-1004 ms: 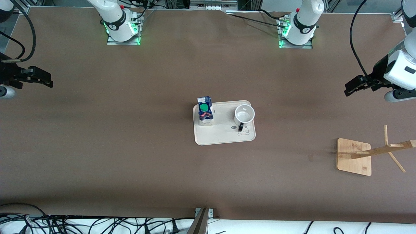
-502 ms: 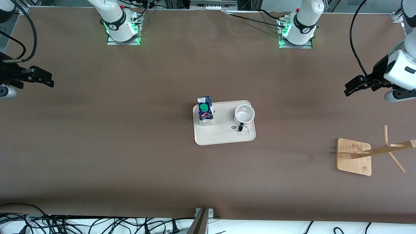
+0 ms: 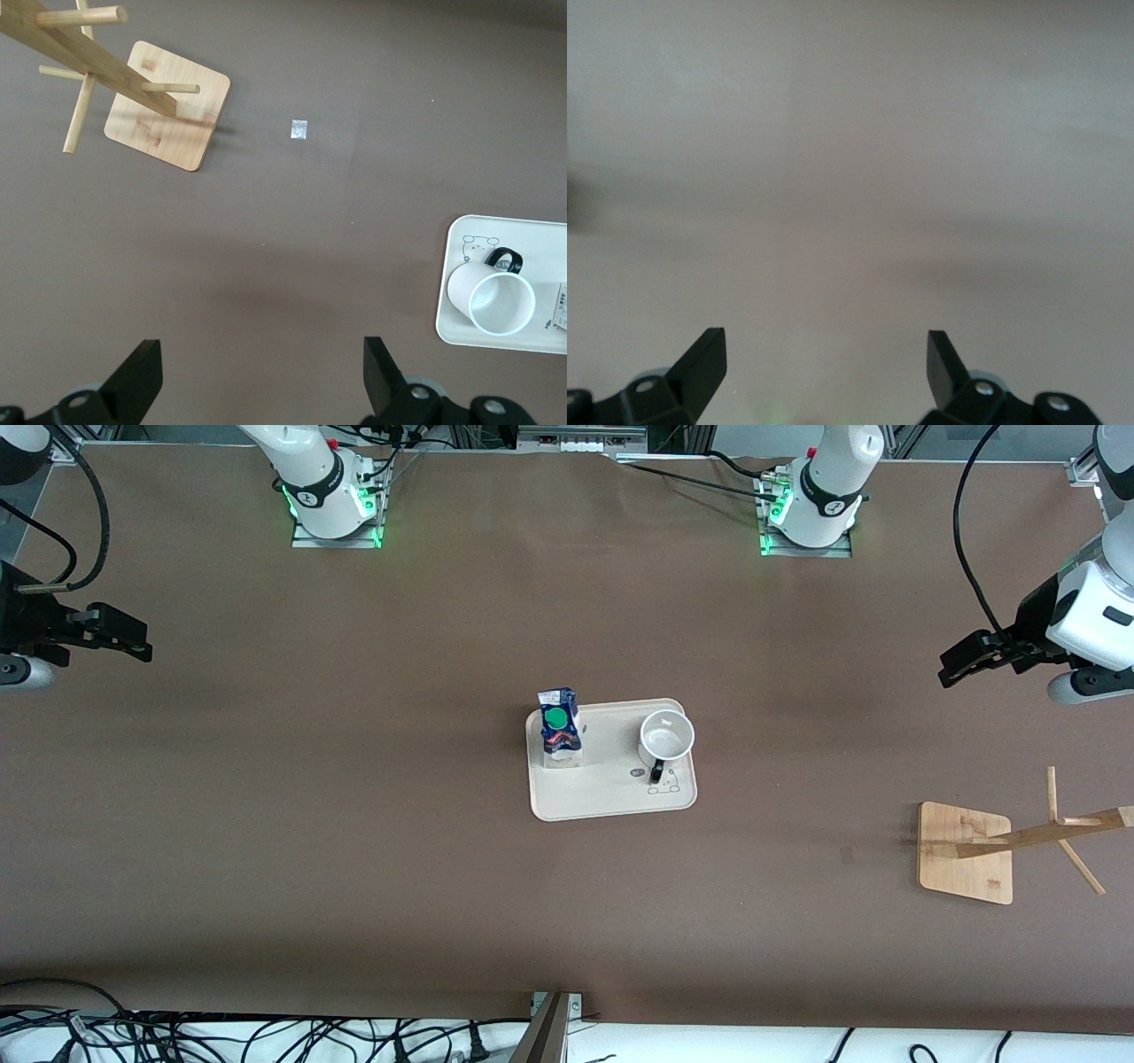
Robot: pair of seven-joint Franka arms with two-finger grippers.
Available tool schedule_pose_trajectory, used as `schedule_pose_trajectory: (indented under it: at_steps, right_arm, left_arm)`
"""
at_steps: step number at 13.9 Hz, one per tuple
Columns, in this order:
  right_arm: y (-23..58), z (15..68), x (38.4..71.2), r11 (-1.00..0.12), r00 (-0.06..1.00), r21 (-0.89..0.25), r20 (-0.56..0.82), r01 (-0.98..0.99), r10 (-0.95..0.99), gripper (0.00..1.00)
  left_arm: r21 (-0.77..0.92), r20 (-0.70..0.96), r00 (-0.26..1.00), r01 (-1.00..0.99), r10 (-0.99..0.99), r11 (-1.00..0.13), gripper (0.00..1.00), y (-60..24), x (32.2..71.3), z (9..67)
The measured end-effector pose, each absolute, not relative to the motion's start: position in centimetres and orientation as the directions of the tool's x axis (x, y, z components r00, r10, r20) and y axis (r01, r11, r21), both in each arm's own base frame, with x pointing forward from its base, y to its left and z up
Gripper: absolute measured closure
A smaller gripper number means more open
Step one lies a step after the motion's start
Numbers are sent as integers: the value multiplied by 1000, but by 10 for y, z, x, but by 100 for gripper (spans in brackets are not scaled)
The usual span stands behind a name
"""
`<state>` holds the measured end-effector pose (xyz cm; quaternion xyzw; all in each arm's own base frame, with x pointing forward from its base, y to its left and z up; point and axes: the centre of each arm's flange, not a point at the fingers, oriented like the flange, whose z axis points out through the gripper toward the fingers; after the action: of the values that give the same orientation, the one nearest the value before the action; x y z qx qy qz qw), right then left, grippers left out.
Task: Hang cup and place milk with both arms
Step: 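Reach the right gripper toward the blue milk carton on the tray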
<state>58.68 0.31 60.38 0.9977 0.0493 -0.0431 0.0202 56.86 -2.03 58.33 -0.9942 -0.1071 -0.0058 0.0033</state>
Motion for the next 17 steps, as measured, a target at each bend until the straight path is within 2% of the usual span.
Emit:
schedule_pose_trajectory:
  at_steps: [5, 8, 12, 17]
  right_arm:
    - [19, 590, 592, -993, 992, -92, -97, 76, 85, 0]
    - [36, 560, 607, -984, 990, -167, -118, 59, 80, 0]
    - [111, 513, 624, -975, 979, -173, -129, 138, 161, 0]
    - [195, 464, 626, -956, 955, -173, -139, 237, 262, 0]
  left_arm:
    - [-5, 12, 977, 213, 213, -977, 0, -20, 569, 583]
    - [-5, 12, 977, 213, 213, -977, 0, -20, 569, 583]
    - [-5, 12, 977, 213, 213, -977, 0, -20, 569, 583]
    - [-5, 12, 977, 214, 213, -977, 0, -20, 569, 583]
